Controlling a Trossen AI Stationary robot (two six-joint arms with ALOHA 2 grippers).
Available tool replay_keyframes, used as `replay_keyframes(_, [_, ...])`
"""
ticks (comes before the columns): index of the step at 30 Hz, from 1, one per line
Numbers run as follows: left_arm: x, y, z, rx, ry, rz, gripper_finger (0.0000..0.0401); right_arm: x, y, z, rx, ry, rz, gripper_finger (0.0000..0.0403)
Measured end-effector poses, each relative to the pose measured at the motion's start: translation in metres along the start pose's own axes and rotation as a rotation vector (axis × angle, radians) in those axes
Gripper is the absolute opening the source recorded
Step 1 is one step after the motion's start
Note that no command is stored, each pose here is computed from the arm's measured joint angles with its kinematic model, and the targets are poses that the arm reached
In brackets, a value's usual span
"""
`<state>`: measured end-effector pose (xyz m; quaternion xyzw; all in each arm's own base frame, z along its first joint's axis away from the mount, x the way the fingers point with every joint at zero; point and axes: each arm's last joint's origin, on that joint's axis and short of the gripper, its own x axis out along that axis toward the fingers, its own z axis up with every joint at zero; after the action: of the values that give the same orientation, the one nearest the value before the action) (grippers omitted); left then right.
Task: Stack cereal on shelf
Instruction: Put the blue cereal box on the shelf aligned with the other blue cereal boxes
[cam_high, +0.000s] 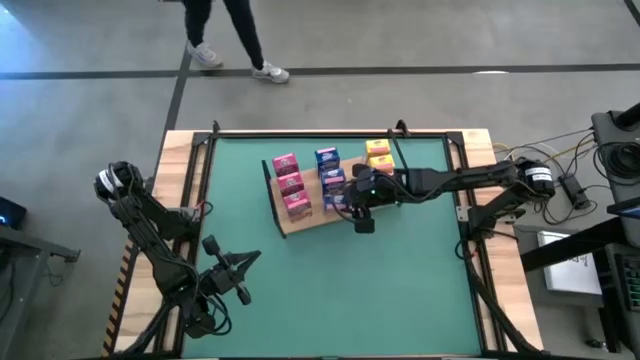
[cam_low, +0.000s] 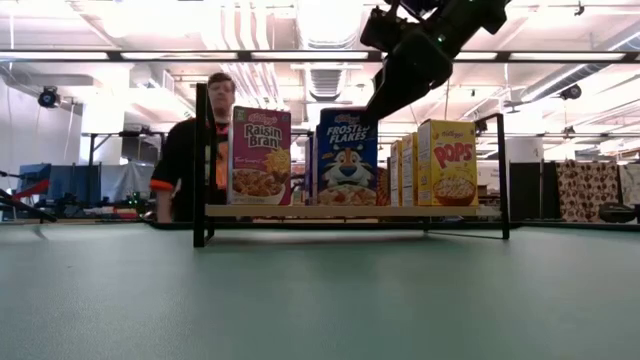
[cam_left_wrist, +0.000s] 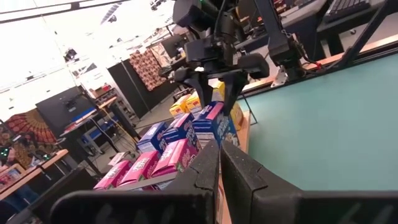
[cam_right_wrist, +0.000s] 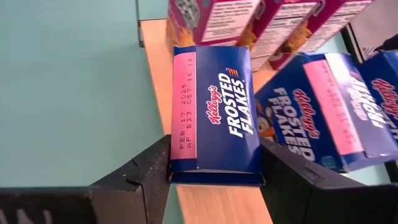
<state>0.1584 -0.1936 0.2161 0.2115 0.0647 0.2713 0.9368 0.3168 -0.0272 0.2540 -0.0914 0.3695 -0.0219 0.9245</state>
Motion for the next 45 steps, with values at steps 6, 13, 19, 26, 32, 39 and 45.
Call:
replay_keyframes(6, [0.000, 0.000, 0.000, 0.000, 0.000, 0.000, 0.0000, 0.000, -0.006, -0.001, 0.029, 0.002, -0.017, 0.0198])
replay_keyframes(13, [0.000, 0.000, 0.000, -0.001, 0.000, 0.000, 0.0000, -0.002, -0.006, 0.001, 0.045, 0.002, -0.014, 0.0198])
replay_keyframes(19, [0.000, 0.000, 0.000, -0.001, 0.000, 0.000, 0.0000, -0.002, -0.006, 0.000, 0.070, 0.007, -0.008, 0.0186])
replay_keyframes(26, [0.000, 0.000, 0.001, -0.010, -0.001, 0.001, 0.0000, -0.002, -0.007, 0.000, 0.086, 0.010, -0.018, 0.0213])
replay_keyframes(32, [0.000, 0.000, 0.001, -0.012, -0.001, 0.001, 0.0000, -0.002, -0.009, 0.000, 0.079, 0.011, -0.024, 0.0250])
replay_keyframes(39, [0.000, 0.000, 0.001, -0.013, -0.001, 0.001, 0.0000, -0.009, -0.011, 0.002, 0.076, -0.006, -0.052, 0.0285])
replay_keyframes(45, [0.000, 0.000, 0.001, -0.016, -0.001, 0.001, 0.0000, -0.022, -0.012, 0.006, 0.078, -0.046, -0.061, 0.0297])
